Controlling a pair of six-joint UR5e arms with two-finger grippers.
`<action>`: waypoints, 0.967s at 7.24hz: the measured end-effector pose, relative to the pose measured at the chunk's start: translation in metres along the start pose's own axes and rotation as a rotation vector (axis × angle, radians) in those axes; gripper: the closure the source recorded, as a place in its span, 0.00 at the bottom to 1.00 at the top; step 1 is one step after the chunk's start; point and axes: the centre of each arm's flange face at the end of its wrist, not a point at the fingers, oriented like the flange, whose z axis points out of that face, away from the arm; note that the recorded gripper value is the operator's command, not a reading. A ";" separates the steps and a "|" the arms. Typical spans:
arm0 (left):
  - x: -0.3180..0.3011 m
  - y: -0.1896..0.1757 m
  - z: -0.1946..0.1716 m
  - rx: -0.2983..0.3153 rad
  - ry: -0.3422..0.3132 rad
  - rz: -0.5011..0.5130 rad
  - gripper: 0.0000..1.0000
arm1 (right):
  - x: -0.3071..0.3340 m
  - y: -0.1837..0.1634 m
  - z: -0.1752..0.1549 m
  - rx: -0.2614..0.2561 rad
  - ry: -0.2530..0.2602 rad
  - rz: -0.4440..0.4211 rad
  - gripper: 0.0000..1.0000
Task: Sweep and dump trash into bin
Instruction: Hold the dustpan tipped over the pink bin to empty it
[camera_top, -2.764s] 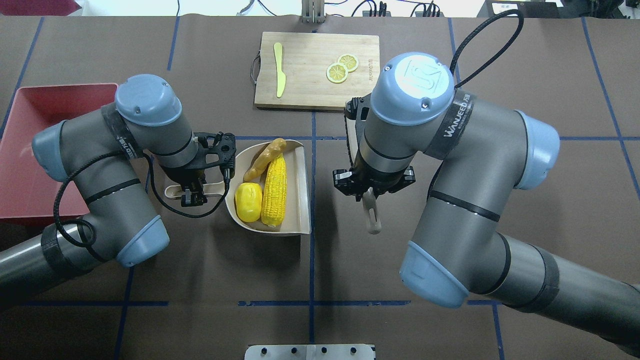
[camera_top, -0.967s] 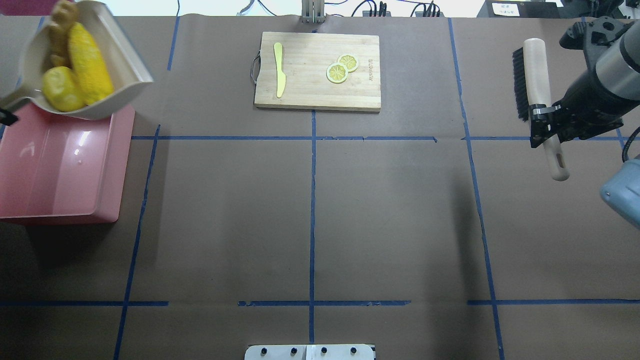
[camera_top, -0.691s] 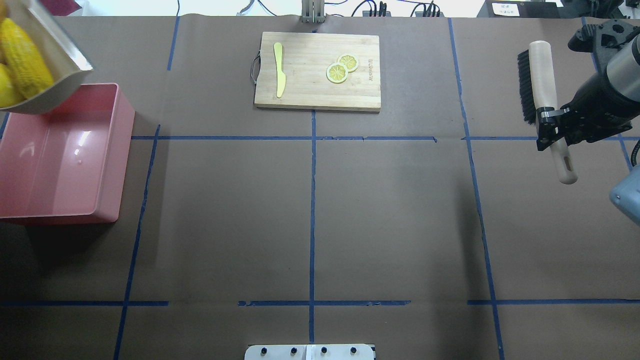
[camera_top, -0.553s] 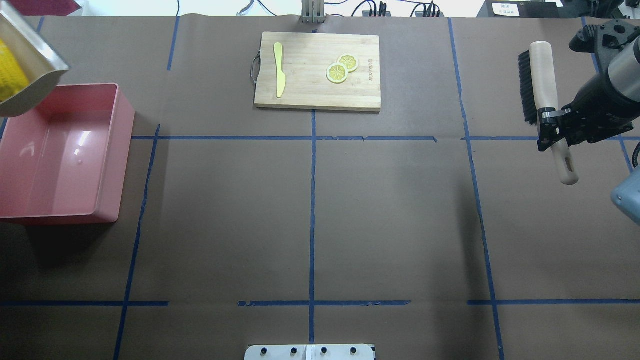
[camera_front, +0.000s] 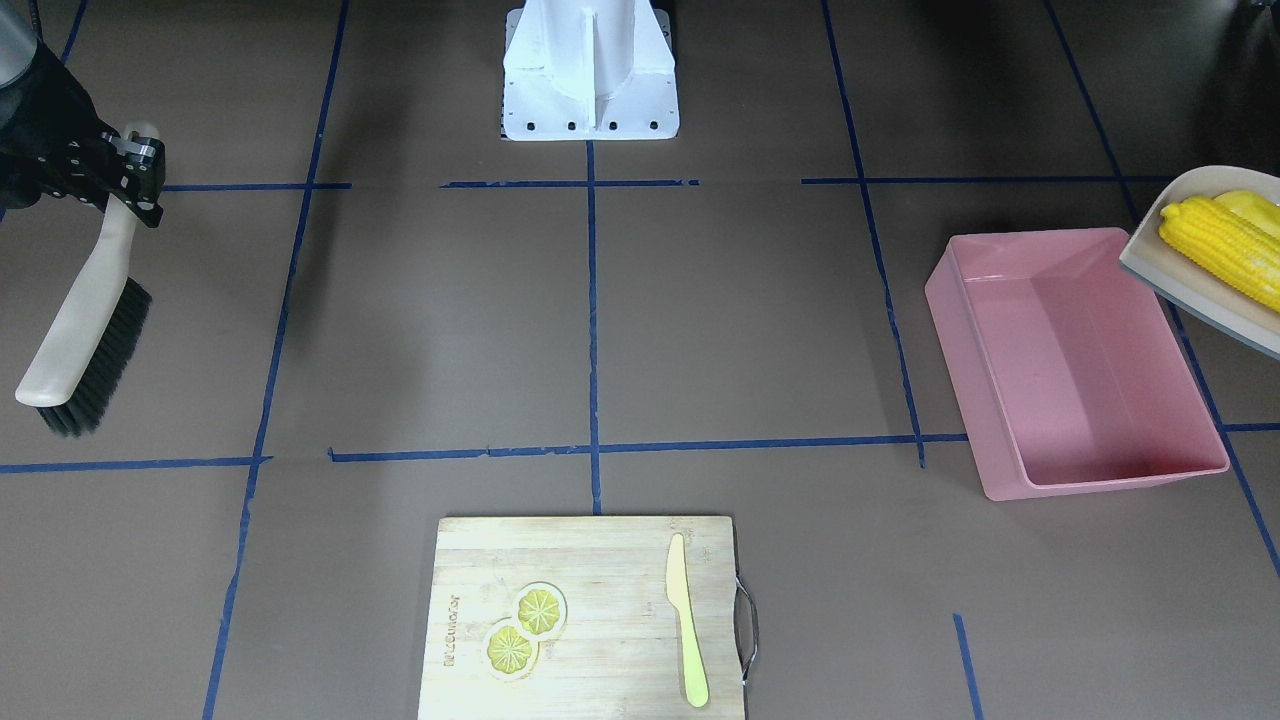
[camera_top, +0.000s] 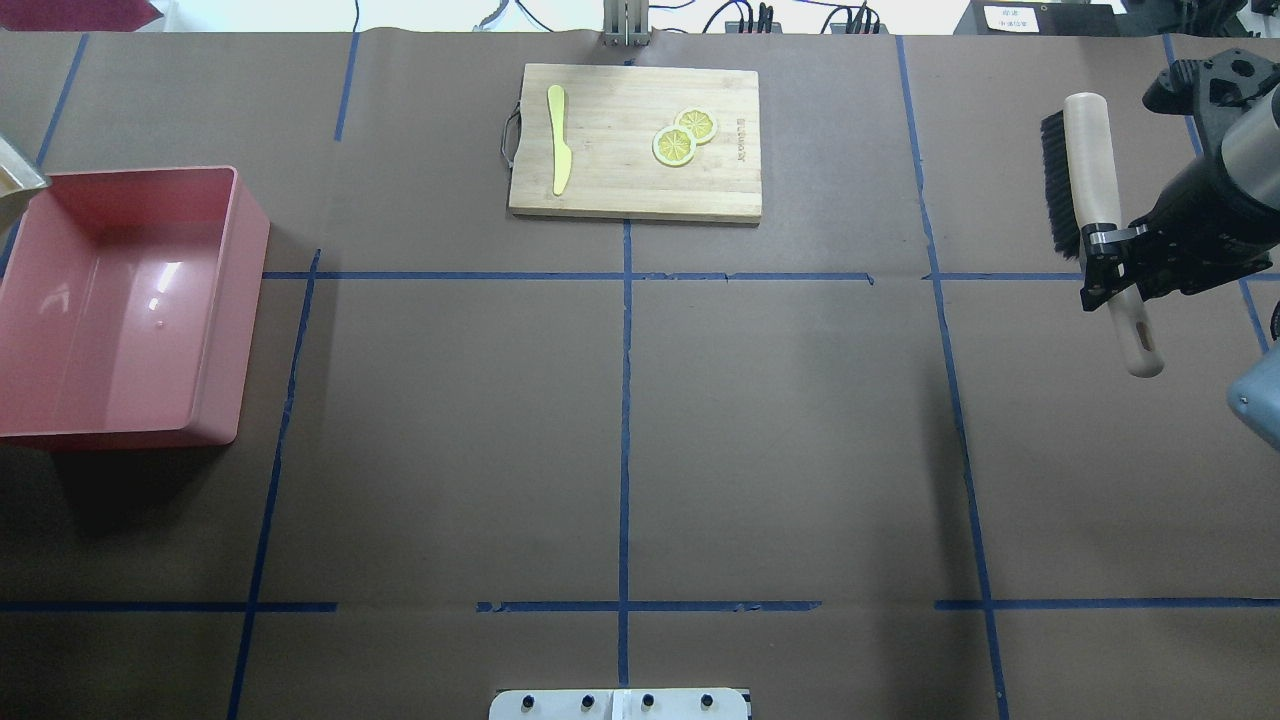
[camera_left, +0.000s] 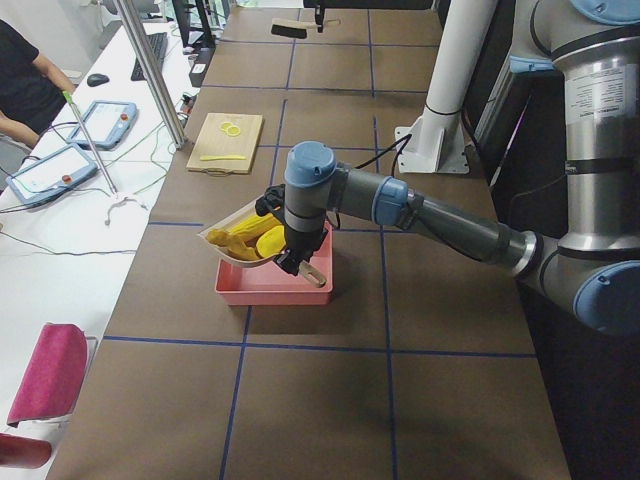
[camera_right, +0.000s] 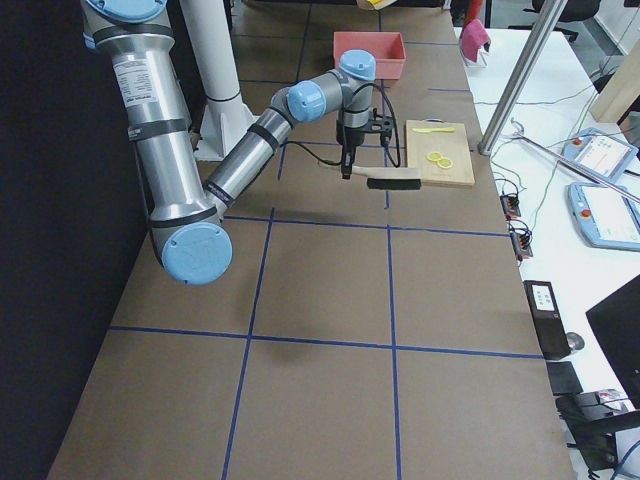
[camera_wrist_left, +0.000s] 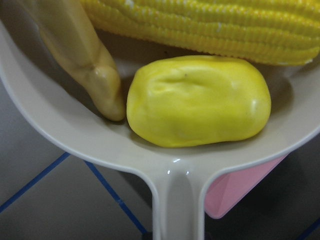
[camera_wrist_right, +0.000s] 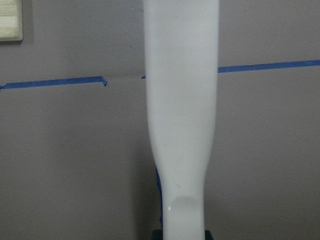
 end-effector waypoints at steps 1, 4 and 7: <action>-0.004 0.002 0.002 -0.051 -0.078 0.016 1.00 | 0.001 0.001 0.001 -0.004 -0.001 0.001 1.00; 0.014 -0.012 0.019 -0.241 -0.238 0.135 1.00 | 0.002 0.002 0.002 -0.009 -0.003 0.001 1.00; 0.027 -0.015 0.021 -0.433 -0.329 0.319 1.00 | 0.002 0.002 0.002 -0.012 -0.006 0.001 1.00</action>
